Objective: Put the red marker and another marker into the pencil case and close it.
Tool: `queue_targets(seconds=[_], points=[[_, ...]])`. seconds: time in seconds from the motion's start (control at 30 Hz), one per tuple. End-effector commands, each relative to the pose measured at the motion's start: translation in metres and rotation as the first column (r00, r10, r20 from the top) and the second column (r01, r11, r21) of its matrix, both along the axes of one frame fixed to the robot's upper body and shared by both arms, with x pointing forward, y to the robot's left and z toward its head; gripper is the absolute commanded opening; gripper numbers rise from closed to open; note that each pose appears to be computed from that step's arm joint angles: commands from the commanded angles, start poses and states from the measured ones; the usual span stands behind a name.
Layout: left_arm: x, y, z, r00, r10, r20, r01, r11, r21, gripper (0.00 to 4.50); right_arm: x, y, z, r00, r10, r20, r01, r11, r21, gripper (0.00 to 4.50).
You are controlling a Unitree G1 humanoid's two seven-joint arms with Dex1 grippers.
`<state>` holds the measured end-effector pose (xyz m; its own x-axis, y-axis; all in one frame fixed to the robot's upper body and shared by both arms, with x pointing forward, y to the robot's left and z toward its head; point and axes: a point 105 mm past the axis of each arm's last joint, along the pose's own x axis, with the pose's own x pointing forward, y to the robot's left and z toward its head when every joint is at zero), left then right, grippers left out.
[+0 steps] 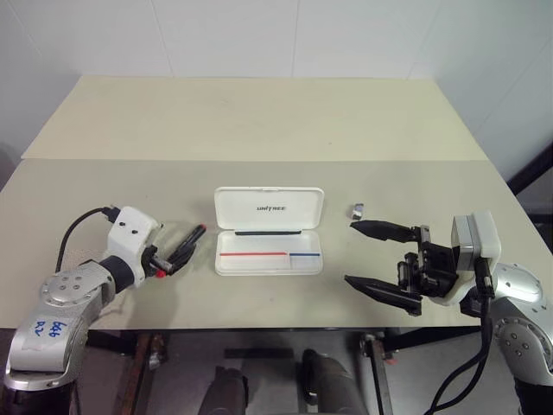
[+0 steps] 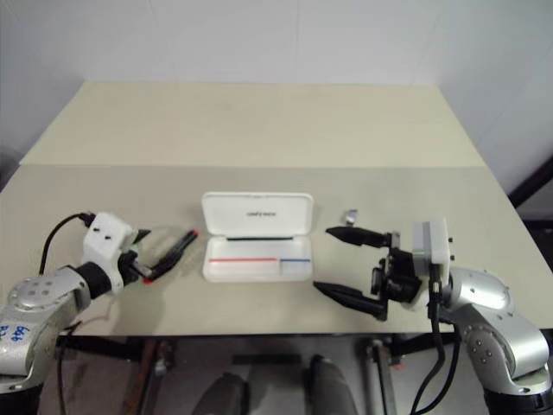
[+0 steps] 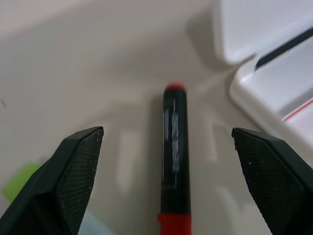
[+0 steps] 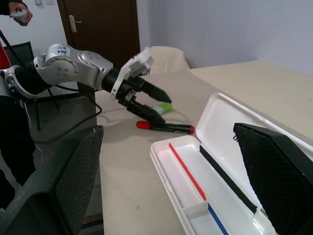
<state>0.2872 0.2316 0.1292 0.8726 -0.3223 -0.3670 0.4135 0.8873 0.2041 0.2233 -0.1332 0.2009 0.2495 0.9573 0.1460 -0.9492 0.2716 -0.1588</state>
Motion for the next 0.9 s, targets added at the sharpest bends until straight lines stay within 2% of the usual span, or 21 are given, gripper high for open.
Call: queue_targets(seconds=[0.03,0.3,0.5,0.6,0.9], points=[[0.007,-0.003,0.006,0.999,-0.011,0.032,0.013,0.999,-0.048,4.48,-0.002,-0.002,0.003,0.999,-0.017,0.028,0.017,1.0,0.012,4.5],[0.012,-0.004,-0.015,0.996,-0.079,-0.051,0.074,0.993,-0.091,4.48,-0.002,0.0,0.003,0.998,-0.05,0.027,0.049,0.999,0.011,4.5],[0.025,-0.005,-0.025,0.987,-0.133,-0.086,0.121,0.985,-0.124,4.48,0.0,0.004,0.005,0.998,-0.055,0.031,0.055,0.998,0.013,4.5],[0.025,-0.003,-0.033,0.976,-0.159,-0.148,0.142,0.983,-0.118,3.83,0.002,0.005,0.006,0.998,-0.06,0.036,0.059,0.998,0.012,4.5],[0.038,0.006,-0.022,0.985,-0.131,-0.109,0.121,0.988,-0.095,0.89,0.005,0.007,0.008,0.996,-0.072,0.046,0.072,0.997,0.015,4.5]])
